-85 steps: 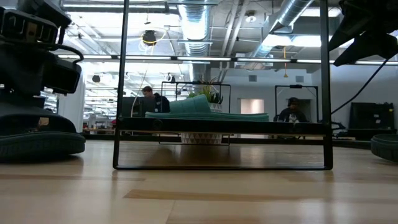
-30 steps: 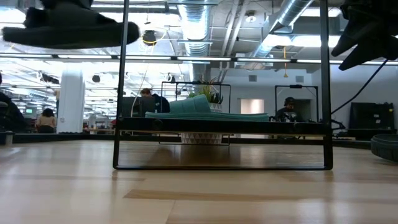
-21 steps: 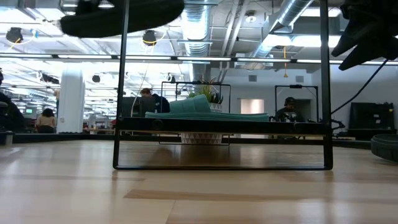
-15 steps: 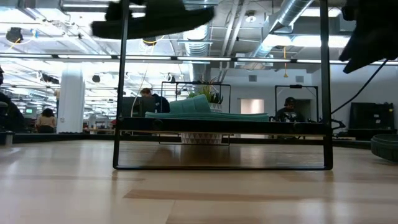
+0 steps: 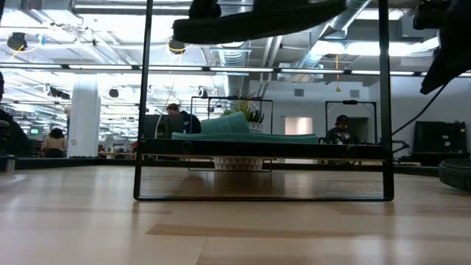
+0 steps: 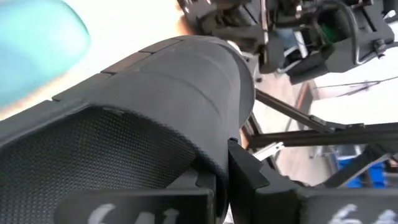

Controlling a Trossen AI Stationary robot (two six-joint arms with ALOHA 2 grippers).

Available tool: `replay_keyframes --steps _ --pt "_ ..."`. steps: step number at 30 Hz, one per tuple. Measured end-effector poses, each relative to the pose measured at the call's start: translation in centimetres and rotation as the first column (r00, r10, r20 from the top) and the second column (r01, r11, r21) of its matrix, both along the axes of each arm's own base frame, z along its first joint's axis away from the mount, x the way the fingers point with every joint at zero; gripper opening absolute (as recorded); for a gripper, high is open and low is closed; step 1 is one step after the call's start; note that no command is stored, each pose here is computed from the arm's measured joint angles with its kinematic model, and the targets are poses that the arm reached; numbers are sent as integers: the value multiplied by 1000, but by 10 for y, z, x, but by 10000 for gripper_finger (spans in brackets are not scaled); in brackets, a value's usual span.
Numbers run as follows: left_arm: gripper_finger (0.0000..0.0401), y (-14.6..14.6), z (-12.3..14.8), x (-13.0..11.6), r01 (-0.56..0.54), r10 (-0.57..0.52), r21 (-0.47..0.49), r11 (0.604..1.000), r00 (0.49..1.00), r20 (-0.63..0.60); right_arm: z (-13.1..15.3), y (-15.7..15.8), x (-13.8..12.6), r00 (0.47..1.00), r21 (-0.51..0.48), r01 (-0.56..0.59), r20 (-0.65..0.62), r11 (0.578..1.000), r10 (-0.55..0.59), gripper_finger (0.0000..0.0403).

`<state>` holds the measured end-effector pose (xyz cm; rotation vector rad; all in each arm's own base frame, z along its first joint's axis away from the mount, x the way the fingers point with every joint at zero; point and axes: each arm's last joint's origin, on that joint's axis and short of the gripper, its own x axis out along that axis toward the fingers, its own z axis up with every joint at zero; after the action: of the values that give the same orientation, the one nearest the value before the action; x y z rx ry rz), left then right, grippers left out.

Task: Pick and place slides into the shelf
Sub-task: Put the left black slides on the shelf

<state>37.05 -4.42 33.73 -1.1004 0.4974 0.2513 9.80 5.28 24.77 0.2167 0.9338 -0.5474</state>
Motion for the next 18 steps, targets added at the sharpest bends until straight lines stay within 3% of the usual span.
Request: replay_keyframes --steps 6,18 --pt "0 -5 -16 12 -13 10 -80 997 999 -33 0 5 -3 999 -2 -50 -1 999 50 256" --pt "0 -1 -39 10 -66 55 -135 989 995 -86 0 10 -7 996 7 -84 13 996 84 256"
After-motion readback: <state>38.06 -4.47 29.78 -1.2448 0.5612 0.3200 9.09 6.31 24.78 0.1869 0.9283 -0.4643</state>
